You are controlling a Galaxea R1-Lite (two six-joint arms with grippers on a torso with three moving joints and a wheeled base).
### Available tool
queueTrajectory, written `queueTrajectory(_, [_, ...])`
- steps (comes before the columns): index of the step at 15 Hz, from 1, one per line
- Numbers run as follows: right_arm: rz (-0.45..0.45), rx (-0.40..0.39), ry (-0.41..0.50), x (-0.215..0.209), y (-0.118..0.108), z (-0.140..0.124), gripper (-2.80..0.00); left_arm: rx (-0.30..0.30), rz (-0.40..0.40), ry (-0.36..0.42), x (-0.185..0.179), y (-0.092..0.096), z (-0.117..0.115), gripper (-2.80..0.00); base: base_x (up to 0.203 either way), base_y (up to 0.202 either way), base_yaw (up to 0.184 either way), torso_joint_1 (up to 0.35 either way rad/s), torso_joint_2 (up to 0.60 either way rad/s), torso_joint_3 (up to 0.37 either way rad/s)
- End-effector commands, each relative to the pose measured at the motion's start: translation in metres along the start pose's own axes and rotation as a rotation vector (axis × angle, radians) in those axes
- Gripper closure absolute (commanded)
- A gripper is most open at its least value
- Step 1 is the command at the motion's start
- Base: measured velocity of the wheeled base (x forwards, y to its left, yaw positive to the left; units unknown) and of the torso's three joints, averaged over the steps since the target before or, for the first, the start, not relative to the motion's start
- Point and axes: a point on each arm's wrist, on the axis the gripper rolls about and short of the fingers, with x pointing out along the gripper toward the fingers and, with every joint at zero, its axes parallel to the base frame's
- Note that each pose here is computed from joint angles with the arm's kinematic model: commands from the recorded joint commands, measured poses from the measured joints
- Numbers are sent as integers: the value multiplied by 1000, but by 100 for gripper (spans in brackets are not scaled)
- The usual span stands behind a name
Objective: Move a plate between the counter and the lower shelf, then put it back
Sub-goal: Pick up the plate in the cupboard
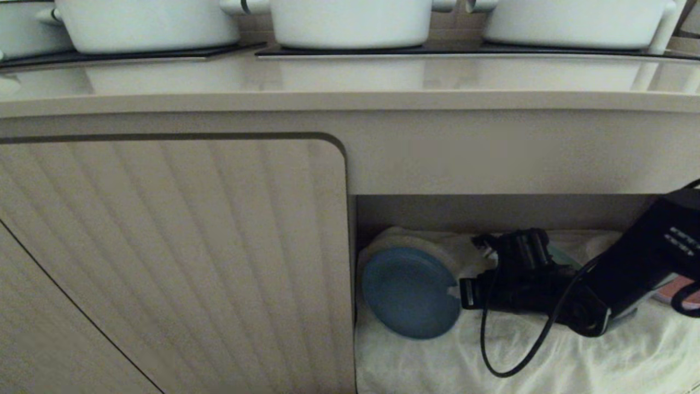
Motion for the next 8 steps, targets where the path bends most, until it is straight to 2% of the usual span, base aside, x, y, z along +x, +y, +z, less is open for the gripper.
queueTrajectory(1, [6,-4,-19,-10,4,4,0,-1,1,0,0,0,0,0,0,0,0,0,0,0])
queueTrajectory(8, [-5,-34,23,-36,6,-11,0,-1,1,-1,0,0,0,0,0,0,0,0,0,0])
